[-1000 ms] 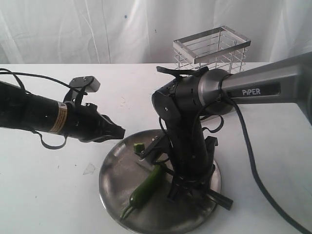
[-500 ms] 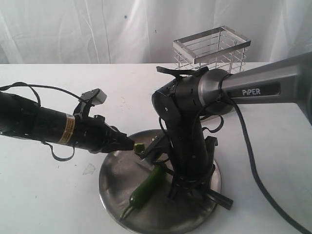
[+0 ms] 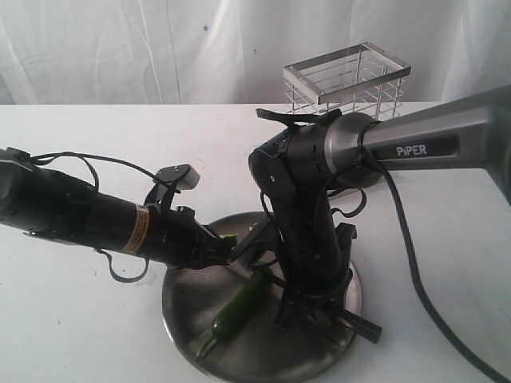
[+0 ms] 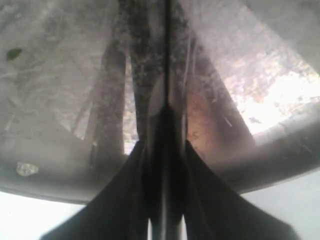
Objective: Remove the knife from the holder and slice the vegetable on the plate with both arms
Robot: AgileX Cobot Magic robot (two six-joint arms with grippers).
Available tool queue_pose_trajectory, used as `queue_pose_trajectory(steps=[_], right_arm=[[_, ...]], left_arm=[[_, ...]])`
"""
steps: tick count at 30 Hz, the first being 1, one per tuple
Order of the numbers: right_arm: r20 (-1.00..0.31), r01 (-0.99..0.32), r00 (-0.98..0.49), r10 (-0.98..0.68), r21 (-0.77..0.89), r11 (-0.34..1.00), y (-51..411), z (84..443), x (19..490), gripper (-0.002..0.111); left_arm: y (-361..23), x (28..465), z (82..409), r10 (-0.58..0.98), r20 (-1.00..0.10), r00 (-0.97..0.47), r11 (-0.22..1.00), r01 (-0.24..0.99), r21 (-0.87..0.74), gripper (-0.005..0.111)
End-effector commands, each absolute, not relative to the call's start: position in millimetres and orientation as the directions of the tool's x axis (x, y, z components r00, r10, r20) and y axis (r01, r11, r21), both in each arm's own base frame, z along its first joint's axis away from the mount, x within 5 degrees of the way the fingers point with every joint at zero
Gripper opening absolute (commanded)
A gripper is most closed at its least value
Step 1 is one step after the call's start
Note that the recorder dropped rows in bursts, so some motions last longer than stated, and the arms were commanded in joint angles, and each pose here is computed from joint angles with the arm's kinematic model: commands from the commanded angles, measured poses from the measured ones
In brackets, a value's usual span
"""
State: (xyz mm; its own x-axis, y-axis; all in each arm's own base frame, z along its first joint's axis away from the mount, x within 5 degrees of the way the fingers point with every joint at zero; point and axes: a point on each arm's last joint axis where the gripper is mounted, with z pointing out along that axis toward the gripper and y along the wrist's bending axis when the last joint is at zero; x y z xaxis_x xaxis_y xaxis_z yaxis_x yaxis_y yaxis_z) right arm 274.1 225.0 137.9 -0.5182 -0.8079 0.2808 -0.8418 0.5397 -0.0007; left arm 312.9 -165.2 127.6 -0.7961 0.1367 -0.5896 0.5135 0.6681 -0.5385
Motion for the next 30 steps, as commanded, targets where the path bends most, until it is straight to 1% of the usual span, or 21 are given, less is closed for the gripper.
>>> queue_pose_trajectory(steps=[1,10,24,30], right_arm=[[0.277,-0.845,-0.512,-0.813,0.006,0.535,223.9,142.7,273.3,0.0],[0.277,-0.846,-0.511,-0.814,0.007,0.533,223.9,142.7,273.3,0.0],[0.254,-0.826,-0.54,-0.803,0.026,0.563,225.7,148.6,270.6,0.0],[0.284,-0.813,-0.542,-0.791,0.061,0.579,222.2,141.0,262.3,0.0]], left_arm=[[-169.5,310.8,112.9,0.166,-0.56,-0.811,0.673,0.509,-0.537,0.0],[-171.0,310.5,89.5,0.177,-0.52,-0.835,0.709,0.475,-0.521,0.0],[-169.0,311.8,86.6,0.187,-0.525,-0.83,0.728,0.476,-0.494,0.0],[-169.0,312.3,86.9,0.177,-0.525,-0.832,0.729,0.469,-0.498,0.0]])
